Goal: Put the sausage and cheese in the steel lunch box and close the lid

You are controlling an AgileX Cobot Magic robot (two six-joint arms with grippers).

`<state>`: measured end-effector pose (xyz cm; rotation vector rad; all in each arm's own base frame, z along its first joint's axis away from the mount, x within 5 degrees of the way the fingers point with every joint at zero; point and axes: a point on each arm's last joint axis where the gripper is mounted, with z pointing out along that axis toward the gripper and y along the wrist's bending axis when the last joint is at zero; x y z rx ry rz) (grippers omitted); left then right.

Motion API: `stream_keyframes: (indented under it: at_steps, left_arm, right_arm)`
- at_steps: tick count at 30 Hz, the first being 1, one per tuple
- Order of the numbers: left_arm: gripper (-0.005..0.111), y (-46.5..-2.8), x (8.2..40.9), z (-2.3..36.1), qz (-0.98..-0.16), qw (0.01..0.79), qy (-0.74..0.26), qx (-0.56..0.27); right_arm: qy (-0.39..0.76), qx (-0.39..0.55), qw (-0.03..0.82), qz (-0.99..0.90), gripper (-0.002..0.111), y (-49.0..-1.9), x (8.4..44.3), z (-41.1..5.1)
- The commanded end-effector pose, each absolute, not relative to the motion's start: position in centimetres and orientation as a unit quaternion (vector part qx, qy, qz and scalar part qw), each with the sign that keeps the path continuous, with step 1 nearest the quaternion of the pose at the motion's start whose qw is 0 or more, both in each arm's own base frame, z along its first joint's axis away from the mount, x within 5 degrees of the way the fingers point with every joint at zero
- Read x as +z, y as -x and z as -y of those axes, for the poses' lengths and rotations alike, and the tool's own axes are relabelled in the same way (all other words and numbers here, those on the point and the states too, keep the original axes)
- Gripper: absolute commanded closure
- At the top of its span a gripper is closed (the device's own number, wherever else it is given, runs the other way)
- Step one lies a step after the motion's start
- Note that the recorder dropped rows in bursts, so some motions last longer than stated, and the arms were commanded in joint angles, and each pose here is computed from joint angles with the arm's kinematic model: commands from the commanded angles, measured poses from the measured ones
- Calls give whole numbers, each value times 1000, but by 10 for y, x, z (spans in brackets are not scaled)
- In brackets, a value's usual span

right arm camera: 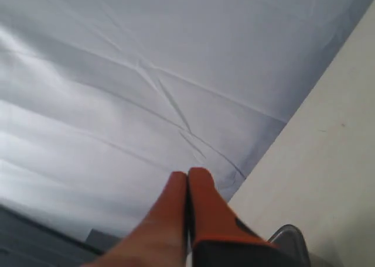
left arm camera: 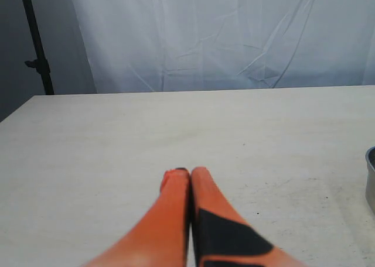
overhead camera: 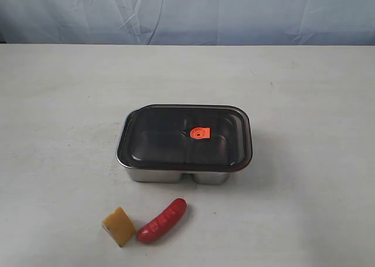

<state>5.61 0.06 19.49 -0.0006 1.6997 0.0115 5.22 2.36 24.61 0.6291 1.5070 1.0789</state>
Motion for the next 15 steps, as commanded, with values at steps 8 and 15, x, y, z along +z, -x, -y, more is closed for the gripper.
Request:
stream_keyframes:
  at_steps: [8,15]
  left_arm:
    - [106,-56,194,-1,-750,662,4,4]
    - [106,-56,194,-1,-750,662,4,4]
  right_arm:
    - [-11,366,423,-829,108,-157,319,-61]
    - [66,433,272,-857,85,-244,276,-85]
